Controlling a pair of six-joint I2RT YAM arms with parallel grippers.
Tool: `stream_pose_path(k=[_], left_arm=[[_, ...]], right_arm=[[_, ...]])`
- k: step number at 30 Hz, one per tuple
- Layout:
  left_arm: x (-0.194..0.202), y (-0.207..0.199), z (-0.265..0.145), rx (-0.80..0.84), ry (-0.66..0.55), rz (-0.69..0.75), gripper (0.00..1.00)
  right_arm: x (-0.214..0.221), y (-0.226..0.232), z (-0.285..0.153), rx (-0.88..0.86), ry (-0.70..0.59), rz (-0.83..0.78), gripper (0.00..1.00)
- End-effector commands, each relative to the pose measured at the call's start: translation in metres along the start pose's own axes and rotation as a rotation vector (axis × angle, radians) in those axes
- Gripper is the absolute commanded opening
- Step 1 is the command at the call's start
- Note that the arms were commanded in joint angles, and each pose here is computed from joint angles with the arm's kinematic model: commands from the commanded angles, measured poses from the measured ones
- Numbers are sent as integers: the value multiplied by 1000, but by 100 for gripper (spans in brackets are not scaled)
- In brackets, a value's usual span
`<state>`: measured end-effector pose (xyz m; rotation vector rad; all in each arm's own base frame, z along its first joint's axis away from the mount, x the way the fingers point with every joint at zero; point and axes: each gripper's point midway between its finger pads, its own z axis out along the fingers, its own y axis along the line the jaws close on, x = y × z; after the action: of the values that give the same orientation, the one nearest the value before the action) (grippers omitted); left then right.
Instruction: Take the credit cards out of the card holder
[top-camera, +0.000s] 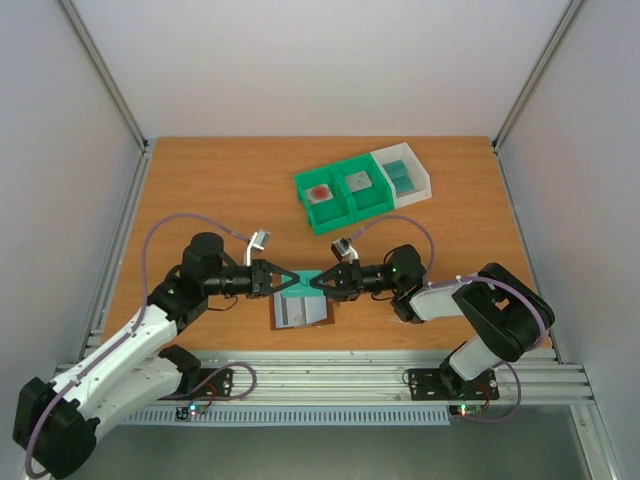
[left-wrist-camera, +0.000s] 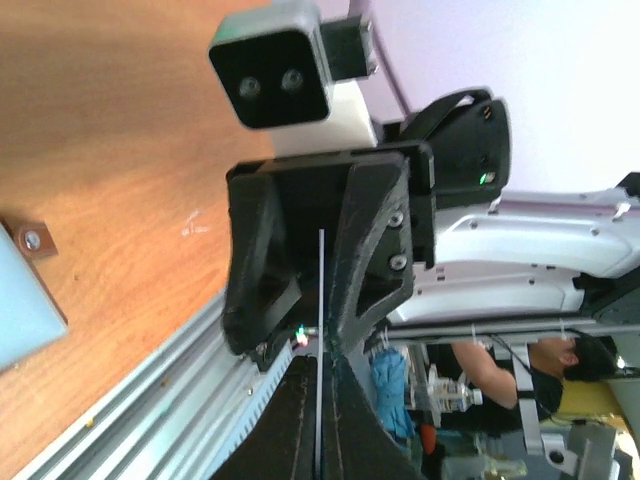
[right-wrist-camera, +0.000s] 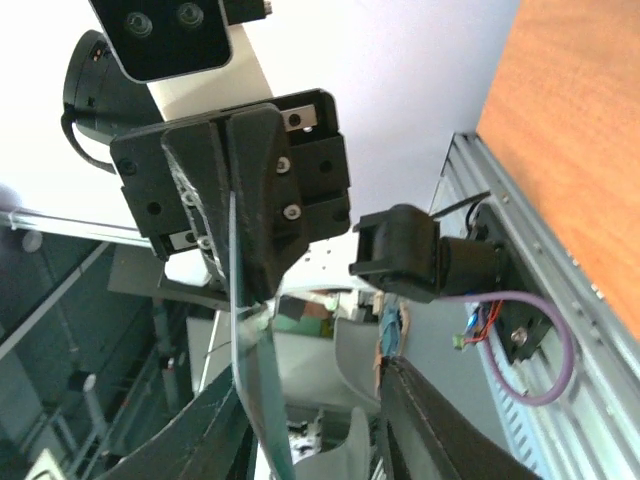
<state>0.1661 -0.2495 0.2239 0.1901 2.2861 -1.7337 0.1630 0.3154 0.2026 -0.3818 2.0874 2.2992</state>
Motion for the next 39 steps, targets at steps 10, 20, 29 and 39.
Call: stream_pose_path(k=[10, 20, 29, 39], left_arm=[[-59, -24, -30, -61, -372, 69, 0], [-68, -27, -38, 19, -479, 18, 0], [-72, -34, -47, 121, -553, -25, 1], [-71, -31, -51, 211, -597, -51, 0]], right_arm=[[-45, 15, -2, 15, -233, -53, 50], [-46, 27, -2, 218, -256, -159, 51], [-36, 30, 13, 420, -264, -216, 45], [-43, 50, 37, 415, -305, -214, 37]])
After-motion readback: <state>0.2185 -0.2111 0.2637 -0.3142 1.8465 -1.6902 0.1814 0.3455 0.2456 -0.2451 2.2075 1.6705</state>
